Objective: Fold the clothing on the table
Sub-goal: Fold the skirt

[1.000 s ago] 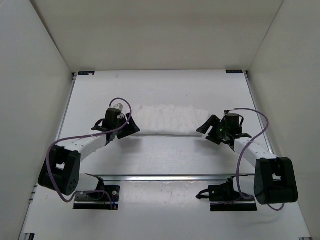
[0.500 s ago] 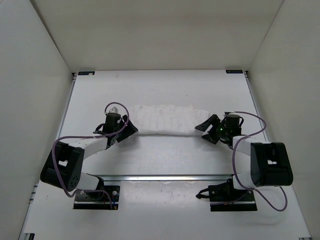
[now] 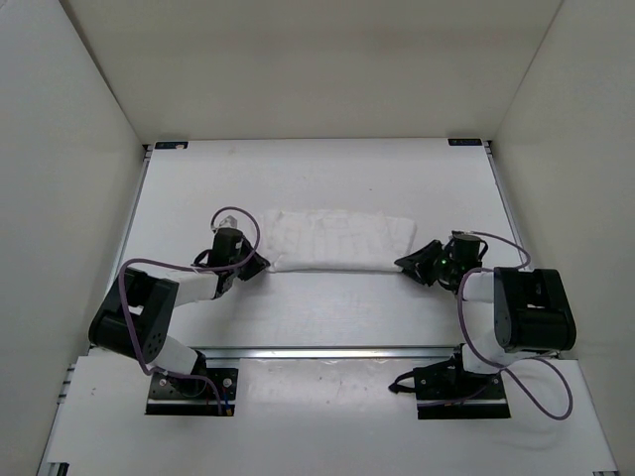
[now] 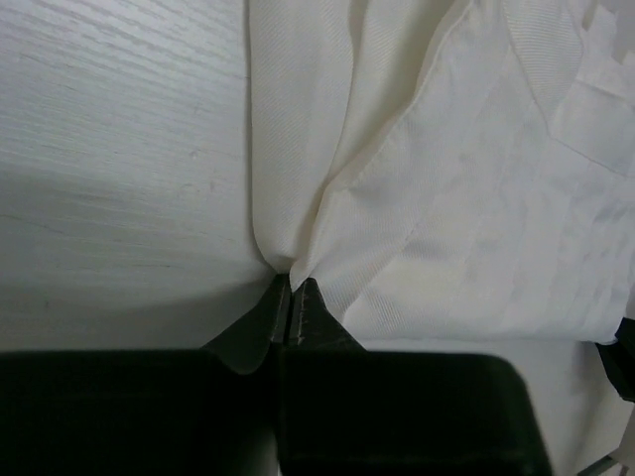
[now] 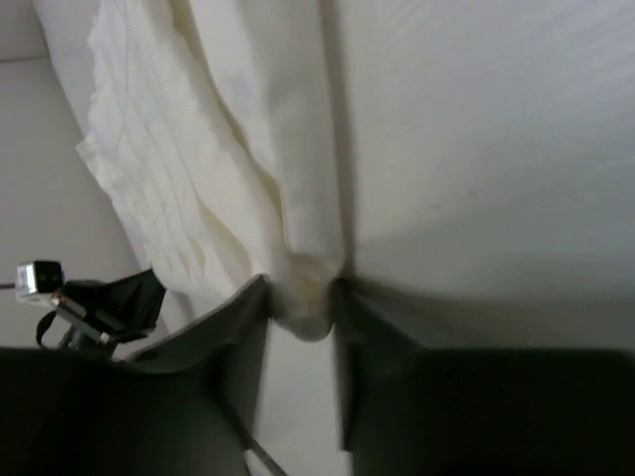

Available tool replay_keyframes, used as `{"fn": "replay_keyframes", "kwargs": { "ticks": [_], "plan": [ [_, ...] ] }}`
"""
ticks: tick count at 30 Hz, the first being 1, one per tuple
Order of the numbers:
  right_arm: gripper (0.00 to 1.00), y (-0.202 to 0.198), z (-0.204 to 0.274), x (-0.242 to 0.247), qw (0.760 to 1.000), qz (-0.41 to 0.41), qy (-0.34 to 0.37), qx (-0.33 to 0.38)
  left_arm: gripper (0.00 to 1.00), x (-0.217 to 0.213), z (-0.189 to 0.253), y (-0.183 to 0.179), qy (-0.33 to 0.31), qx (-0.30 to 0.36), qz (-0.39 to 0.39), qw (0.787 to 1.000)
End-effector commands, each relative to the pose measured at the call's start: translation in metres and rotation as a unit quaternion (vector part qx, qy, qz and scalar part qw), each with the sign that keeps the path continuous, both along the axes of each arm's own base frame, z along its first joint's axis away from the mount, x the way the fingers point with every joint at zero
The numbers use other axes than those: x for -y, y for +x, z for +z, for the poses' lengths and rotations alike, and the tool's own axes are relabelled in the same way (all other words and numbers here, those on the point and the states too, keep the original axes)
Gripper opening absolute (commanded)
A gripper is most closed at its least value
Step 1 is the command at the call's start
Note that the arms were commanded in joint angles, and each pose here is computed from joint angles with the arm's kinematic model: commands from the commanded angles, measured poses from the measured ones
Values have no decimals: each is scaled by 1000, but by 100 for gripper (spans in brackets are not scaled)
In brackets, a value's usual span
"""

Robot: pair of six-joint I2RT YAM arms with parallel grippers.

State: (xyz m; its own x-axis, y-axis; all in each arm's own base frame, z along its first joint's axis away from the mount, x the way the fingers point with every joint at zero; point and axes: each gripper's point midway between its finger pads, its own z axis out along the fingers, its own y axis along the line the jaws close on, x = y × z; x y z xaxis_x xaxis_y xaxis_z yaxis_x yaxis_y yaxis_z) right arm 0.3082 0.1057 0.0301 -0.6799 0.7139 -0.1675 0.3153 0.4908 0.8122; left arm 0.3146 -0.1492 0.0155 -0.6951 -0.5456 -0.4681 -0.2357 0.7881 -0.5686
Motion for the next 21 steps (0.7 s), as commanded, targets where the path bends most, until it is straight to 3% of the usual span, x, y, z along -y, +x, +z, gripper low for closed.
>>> {"fn": "replay_keyframes", "kwargs": {
  "ticks": [1,4,9,13,16,21],
  "plan": [
    [19,-3,-11,15,999,-38,-13,-8,1,6,-5,-11,-10,-2,-11,1000],
    [0,-3,-8,25,998,-55,-28,-5,0,10,-4,-14,-17,3,-17,1000],
    [0,17,23,41,995,-28,-90,30,0,25,3,-15,-36,15,-31,999],
    [0,44,74,45,985,23,-163,52,0,49,14,-14,-52,34,-49,997],
    [0,62,103,24,965,102,-232,72,0,56,11,-10,-59,32,-46,997],
    [0,76,140,-63,933,216,-262,118,0,63,12,6,-70,33,-41,996]
  ]
}}
